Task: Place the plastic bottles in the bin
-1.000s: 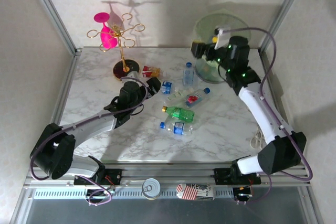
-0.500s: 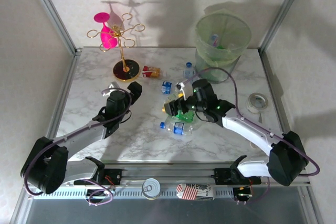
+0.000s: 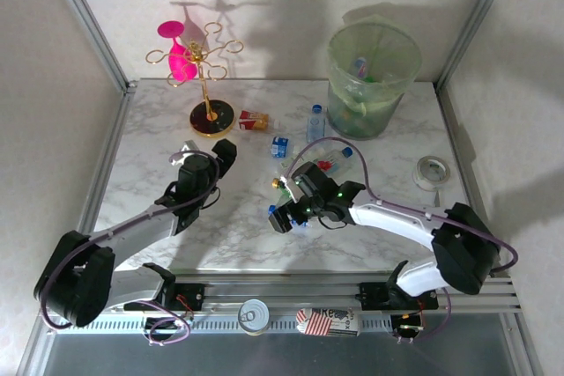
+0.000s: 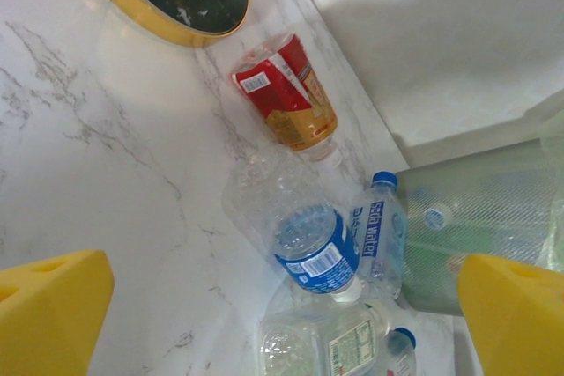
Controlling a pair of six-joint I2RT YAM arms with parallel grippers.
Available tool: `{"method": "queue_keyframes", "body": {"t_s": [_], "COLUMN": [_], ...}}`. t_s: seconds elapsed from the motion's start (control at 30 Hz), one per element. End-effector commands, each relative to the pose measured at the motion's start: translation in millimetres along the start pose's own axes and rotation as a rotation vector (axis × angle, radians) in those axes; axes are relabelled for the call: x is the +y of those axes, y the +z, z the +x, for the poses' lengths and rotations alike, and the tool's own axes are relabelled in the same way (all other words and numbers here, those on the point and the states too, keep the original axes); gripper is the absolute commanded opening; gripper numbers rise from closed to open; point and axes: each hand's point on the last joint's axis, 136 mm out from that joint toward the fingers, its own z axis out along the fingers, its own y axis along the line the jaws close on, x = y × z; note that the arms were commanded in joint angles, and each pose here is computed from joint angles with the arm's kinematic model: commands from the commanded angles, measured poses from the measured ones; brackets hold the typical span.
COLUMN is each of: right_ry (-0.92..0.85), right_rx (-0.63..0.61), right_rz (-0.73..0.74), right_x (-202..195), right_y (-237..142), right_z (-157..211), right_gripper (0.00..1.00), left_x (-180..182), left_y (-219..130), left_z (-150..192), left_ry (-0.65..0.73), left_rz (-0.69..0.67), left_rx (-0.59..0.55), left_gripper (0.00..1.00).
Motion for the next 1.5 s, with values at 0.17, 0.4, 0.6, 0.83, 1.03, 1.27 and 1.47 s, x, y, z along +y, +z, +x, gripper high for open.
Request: {"method": "queue_keyframes", "body": {"t_s": [0.17, 0.4, 0.6, 0.83, 1.03, 1.27, 1.47], "right_ry": [-0.14, -0.26, -0.344, -0.369, -0.377, -0.352, -0.231], "right_rx": [0.197, 0.27, 0.298, 0.323, 0.298, 0.171, -0.087], "right_rz": [0.264, 0.418, 0.502, 0.479, 0.431, 0.352, 0.171], "right_x": [-24.8, -38.8, -50.2, -49.9, -40.8, -20.9, 2.2], "right_y": [12.7, 14.9, 18.3, 29.8, 34.2, 26.1, -4.7], "right_z": [33.7, 42.0, 42.3, 48.9, 44.6, 15.3, -43.3], "right_gripper": [0.96, 0.95, 0.94, 0.79, 0.56, 0.47, 0.44], "left_x": [-17.5, -19.4, -18.2, -18.2, -18.8, -19.3, -23.5], "left_y": [15.7, 19.4, 18.4, 15.2, 14.7, 13.4, 12.0], "left_z": [8.7, 13.6, 13.1, 9.3, 8.6, 7.3, 6.5], "left_ry": [-0.018, -0.012, -0.007, 0.003, 0.005, 0.007, 0.017], "left_rz": [0.051, 0.055, 0.052, 0.047, 0.048, 0.049, 0.065], "left_rx": [0.051, 0.07, 0.066, 0.051, 0.049, 0.044, 0.044], "left_gripper": [1.0, 1.0, 1.0, 1.0, 1.0, 1.0, 1.0]}}
